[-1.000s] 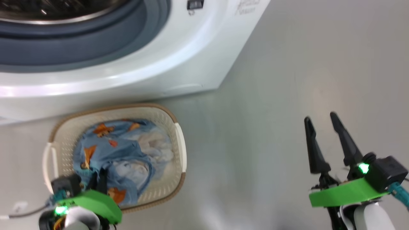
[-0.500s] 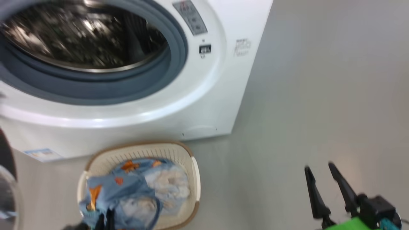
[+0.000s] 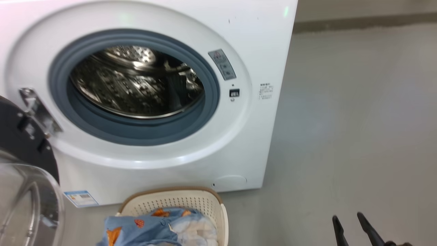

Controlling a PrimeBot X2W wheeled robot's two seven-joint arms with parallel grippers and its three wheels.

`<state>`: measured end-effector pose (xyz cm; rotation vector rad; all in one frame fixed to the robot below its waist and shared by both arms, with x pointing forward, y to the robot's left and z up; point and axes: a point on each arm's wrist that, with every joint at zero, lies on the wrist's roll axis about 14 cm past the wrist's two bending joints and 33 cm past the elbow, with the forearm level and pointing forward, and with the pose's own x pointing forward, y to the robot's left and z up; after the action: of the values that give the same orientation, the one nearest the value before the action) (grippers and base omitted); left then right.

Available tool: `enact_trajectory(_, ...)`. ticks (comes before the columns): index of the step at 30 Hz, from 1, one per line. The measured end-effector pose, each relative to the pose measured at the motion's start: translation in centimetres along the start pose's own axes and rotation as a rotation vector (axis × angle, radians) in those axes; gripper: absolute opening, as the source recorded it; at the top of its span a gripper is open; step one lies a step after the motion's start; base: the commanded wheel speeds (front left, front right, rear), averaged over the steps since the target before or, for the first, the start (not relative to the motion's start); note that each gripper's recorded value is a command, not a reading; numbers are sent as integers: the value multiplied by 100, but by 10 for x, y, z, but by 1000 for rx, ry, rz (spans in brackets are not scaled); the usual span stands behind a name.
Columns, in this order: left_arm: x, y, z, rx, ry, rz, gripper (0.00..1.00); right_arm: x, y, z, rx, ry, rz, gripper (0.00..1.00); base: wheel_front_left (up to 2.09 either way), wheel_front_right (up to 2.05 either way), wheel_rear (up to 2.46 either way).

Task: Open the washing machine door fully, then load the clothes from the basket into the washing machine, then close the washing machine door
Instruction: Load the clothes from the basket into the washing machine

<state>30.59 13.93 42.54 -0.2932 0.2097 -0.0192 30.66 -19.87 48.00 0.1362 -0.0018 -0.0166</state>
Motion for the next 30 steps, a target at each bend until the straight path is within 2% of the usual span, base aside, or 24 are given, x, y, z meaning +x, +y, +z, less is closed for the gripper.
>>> enact_trajectory(11,-23,-2,26,14,-111,-7,0,-14,3,8,-20,-35,28,100,0,0,0)
enact_trajectory(30,-32,0,27,20,-123,-5,0,-26,3,7,-14,-37,26,100,0,0,0)
